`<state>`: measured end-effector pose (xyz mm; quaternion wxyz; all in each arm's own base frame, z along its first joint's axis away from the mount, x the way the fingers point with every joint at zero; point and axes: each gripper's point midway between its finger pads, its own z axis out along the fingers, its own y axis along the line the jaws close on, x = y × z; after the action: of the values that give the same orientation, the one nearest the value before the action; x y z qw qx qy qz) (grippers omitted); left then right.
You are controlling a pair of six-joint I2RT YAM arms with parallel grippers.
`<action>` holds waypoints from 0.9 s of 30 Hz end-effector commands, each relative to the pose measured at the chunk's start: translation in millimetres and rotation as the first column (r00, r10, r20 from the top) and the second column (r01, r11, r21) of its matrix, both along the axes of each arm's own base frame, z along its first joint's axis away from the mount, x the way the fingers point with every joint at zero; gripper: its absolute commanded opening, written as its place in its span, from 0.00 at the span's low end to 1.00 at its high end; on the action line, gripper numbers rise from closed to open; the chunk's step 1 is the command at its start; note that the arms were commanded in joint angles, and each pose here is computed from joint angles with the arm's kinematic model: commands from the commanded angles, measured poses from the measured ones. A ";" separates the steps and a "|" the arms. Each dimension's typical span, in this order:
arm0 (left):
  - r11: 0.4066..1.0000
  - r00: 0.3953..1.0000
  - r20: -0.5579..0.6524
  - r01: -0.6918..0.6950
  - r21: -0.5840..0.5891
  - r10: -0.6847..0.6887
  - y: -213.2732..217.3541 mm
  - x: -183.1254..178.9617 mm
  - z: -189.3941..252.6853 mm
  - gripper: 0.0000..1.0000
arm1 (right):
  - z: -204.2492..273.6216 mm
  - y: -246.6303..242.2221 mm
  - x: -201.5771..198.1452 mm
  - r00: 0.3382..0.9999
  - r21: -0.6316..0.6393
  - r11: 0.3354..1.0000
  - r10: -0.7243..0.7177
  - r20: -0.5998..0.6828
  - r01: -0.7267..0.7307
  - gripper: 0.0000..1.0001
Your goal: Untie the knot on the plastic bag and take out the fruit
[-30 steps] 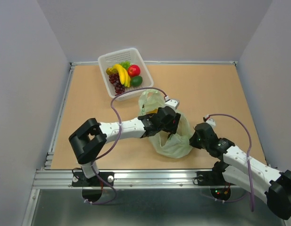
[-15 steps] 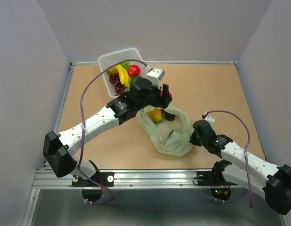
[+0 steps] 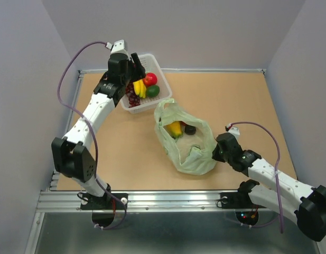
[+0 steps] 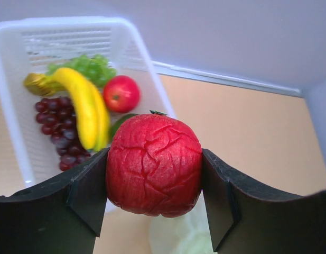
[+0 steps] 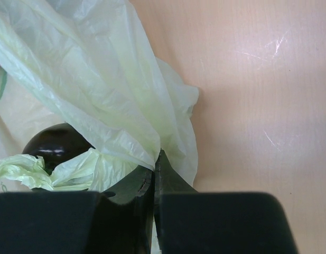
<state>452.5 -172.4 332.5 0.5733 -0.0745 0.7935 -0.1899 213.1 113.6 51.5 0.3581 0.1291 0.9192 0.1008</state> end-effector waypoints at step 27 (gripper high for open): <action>0.975 0.988 -0.112 0.124 0.182 -0.104 -3.3 -56.8 -55.8 0.98 | 57.3 21.2 24.6 0.988 0.021 0.995 0.098 0.116 -0.101 0.49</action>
<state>433.4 -152.2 236.2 0.4864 -0.0318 0.8660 -0.1117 212.8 120.7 55.4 0.3476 0.1055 0.9254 0.1084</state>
